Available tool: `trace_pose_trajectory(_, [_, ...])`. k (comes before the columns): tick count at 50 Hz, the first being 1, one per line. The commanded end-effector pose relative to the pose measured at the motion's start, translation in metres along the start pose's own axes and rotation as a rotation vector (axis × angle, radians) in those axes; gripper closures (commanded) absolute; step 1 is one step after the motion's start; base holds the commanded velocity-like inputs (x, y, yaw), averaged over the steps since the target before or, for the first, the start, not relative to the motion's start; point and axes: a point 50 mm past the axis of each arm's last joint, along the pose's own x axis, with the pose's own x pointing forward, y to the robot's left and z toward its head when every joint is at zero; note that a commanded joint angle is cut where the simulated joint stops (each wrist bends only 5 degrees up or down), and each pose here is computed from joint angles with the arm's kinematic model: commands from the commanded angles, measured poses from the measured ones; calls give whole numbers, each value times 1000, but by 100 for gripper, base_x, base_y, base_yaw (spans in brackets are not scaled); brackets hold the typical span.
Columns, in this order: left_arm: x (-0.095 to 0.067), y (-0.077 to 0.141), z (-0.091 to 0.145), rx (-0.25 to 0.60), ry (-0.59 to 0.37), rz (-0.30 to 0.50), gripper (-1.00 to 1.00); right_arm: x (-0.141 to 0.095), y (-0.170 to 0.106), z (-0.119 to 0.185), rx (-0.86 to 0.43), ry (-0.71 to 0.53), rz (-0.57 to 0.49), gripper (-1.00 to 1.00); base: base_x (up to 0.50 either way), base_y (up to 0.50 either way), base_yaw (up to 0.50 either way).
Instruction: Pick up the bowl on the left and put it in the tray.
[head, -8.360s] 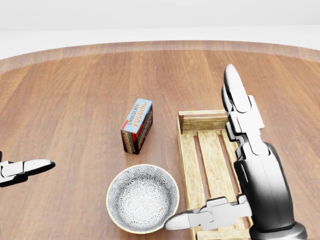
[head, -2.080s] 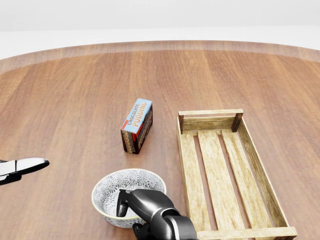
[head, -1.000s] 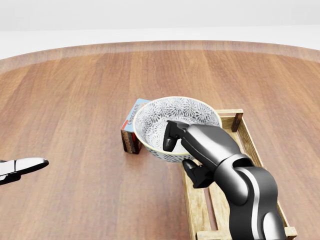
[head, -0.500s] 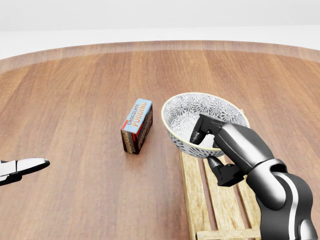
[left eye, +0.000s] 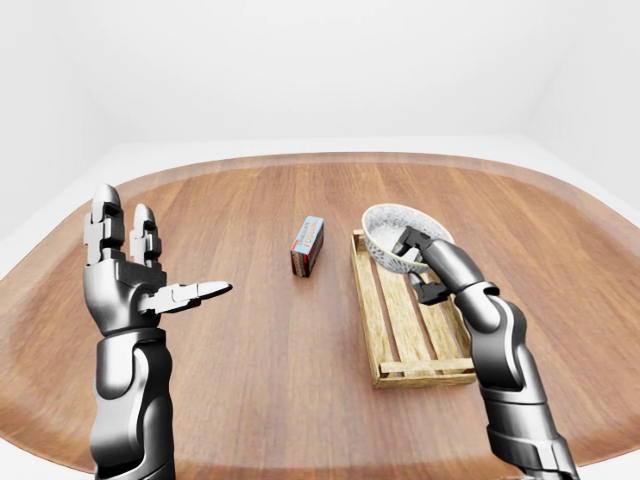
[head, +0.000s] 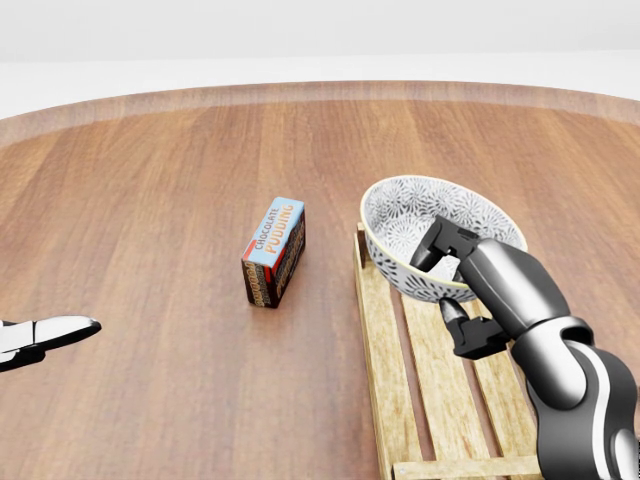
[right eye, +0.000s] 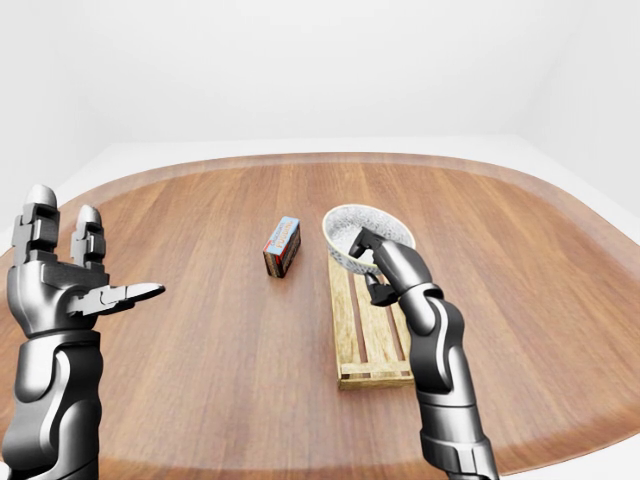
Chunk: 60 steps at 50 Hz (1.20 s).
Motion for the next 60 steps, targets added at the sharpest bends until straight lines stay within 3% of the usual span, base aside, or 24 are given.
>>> trace_pose_trajectory(1, [0, 0, 1, -1, -3, 1, -100, 5, 1, -4, -58, 40, -33, 100, 0, 0, 0])
trace_pose_trajectory(11, [0, 0, 0, 0, 1, -2, -100, 14, 4, -11, -79, 80, -36, 100, 0, 0, 0])
trace_pose_trajectory(27, [0, 0, -2, 3, 9, -1, -100, 18, 8, -31, 0, 134, -79, 100, 0, 0, 0])
trace_pose_trajectory(43, [0, 0, 0, 0, 2, -1, -100, 27, 32, -47, 22, 206, -36, 100, 0, 0, 0])
trace_pose_trajectory(60, [-1, -1, -2, 2, 6, -4, -100, 29, 40, -52, -19, 236, -14, 100, 0, 0, 0])
